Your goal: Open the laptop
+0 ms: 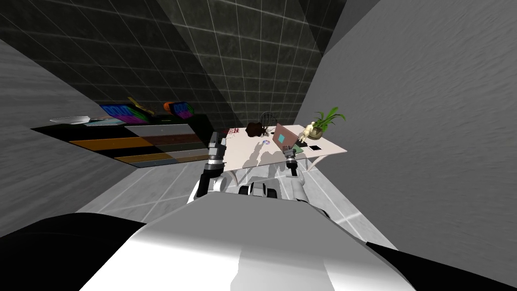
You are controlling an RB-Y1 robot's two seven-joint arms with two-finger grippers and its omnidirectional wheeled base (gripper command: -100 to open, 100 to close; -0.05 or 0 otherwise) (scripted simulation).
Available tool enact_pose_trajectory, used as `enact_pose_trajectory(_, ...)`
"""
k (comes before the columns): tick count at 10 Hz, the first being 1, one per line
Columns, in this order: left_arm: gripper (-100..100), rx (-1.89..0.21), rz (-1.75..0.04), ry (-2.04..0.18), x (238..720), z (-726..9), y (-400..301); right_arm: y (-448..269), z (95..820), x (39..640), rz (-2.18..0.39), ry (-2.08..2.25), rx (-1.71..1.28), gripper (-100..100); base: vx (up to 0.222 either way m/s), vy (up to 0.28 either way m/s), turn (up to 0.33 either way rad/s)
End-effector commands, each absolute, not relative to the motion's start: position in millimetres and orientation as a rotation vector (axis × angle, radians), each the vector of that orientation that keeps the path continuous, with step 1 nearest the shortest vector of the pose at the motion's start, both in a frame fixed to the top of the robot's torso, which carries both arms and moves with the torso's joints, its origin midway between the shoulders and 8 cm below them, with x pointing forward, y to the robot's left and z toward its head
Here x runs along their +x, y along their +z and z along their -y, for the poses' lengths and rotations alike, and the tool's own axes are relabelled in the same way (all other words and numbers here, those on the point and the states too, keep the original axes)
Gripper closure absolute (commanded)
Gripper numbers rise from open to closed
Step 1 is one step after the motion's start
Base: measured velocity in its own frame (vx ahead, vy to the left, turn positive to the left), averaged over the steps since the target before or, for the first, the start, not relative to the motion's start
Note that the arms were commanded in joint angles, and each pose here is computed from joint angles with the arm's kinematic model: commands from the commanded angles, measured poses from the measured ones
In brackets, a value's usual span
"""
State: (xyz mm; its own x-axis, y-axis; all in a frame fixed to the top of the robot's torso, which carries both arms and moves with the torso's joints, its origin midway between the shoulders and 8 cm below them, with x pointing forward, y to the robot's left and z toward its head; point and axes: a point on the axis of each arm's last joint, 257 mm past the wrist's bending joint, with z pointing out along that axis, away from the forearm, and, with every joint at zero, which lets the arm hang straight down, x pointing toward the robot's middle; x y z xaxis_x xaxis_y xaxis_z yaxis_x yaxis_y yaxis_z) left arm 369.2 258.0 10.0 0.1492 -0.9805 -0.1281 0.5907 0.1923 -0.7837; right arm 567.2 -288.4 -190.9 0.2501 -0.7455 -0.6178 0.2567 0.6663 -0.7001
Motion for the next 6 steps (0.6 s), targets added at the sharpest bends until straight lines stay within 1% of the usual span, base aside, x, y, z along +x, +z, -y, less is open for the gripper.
enact_pose_trajectory(1,0,-0.659,-0.735,-1.254,369,-258,10,-190,293,585,-1.184,-0.652,-0.463,100,-0.033,-0.008,-0.037)
enact_pose_trajectory(6,0,-0.659,-0.735,-1.254,369,-258,10,-185,298,610,-1.265,-0.547,-0.376,100,-0.023,-0.006,-0.029)
